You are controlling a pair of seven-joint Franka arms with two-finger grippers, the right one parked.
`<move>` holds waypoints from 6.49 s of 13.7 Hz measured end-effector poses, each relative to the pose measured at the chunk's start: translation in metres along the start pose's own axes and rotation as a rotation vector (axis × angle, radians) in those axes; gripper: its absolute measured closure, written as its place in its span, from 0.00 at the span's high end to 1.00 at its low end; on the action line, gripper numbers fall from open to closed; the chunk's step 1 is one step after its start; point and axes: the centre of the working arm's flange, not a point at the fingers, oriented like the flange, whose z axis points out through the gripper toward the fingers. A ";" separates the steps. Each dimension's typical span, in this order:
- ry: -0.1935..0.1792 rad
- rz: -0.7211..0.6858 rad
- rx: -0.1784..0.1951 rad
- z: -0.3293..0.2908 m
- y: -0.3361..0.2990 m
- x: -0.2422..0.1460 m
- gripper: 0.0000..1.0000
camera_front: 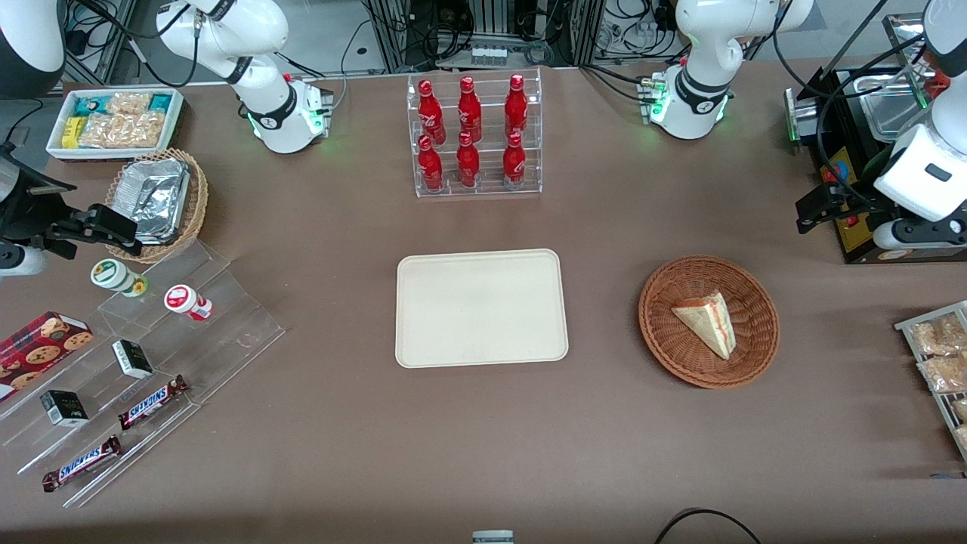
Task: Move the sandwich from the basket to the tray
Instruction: 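Move the left gripper toward the sandwich in the wicker basket, then lower the left gripper onto the wrapped sandwich and close on it, then lift the sandwich and carry it over the cream tray, then lower the sandwich onto the tray and open the left gripper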
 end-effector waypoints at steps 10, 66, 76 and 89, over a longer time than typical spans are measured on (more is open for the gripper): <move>0.006 -0.008 -0.005 0.050 0.006 0.021 1.00; 0.016 0.050 -0.086 0.334 0.486 -0.031 0.16; 0.021 0.104 -0.043 0.367 0.499 -0.045 0.42; 0.121 -0.075 -0.032 0.155 0.360 0.017 1.00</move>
